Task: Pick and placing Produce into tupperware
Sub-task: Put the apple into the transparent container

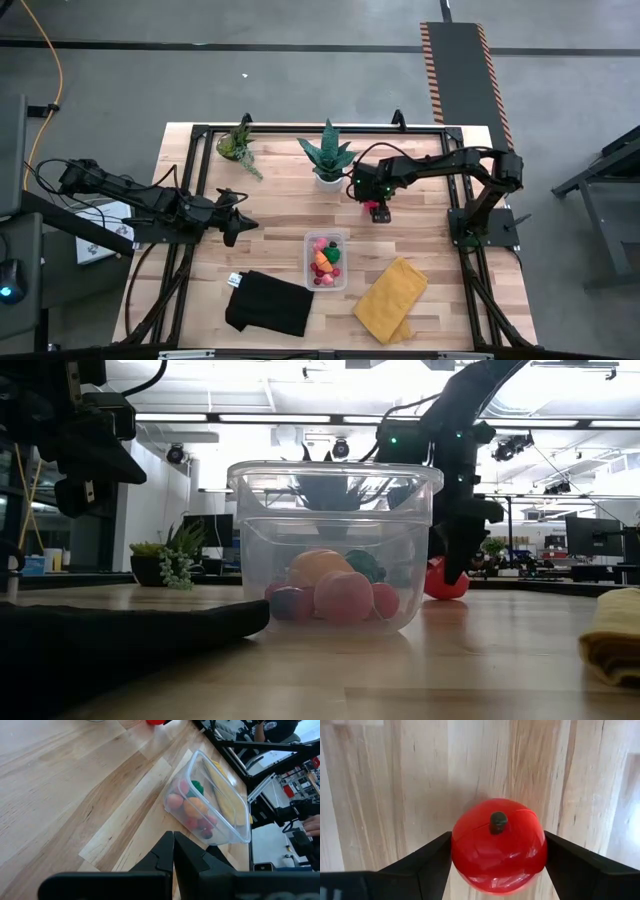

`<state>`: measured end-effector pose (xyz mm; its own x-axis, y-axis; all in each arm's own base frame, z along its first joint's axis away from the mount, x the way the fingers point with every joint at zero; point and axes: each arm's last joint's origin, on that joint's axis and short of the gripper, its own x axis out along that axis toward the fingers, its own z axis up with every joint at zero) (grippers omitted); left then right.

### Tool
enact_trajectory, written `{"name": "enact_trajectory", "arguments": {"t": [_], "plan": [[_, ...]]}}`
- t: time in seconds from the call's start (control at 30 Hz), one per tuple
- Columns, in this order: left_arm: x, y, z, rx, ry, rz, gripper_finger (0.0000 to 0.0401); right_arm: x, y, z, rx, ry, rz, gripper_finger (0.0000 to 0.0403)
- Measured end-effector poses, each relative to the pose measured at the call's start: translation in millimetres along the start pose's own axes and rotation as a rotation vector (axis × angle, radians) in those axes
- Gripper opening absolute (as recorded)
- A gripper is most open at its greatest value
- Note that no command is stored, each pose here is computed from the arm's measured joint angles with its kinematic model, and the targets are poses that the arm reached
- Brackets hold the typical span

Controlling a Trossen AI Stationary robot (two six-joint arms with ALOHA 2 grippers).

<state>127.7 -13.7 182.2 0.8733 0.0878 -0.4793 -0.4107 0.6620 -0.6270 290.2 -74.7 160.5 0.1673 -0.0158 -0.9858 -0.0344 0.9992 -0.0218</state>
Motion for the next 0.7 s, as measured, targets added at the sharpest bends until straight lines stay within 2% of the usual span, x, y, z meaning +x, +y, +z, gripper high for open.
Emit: {"name": "enact_trajectory", "arguments": {"t": [0.7], "plan": [[0.0, 0.0, 0.0, 0.0, 0.0, 0.0, 0.0001, -9.5, -0.3, 3.3, 0.054, 0.031, 0.018, 0.0273]]}}
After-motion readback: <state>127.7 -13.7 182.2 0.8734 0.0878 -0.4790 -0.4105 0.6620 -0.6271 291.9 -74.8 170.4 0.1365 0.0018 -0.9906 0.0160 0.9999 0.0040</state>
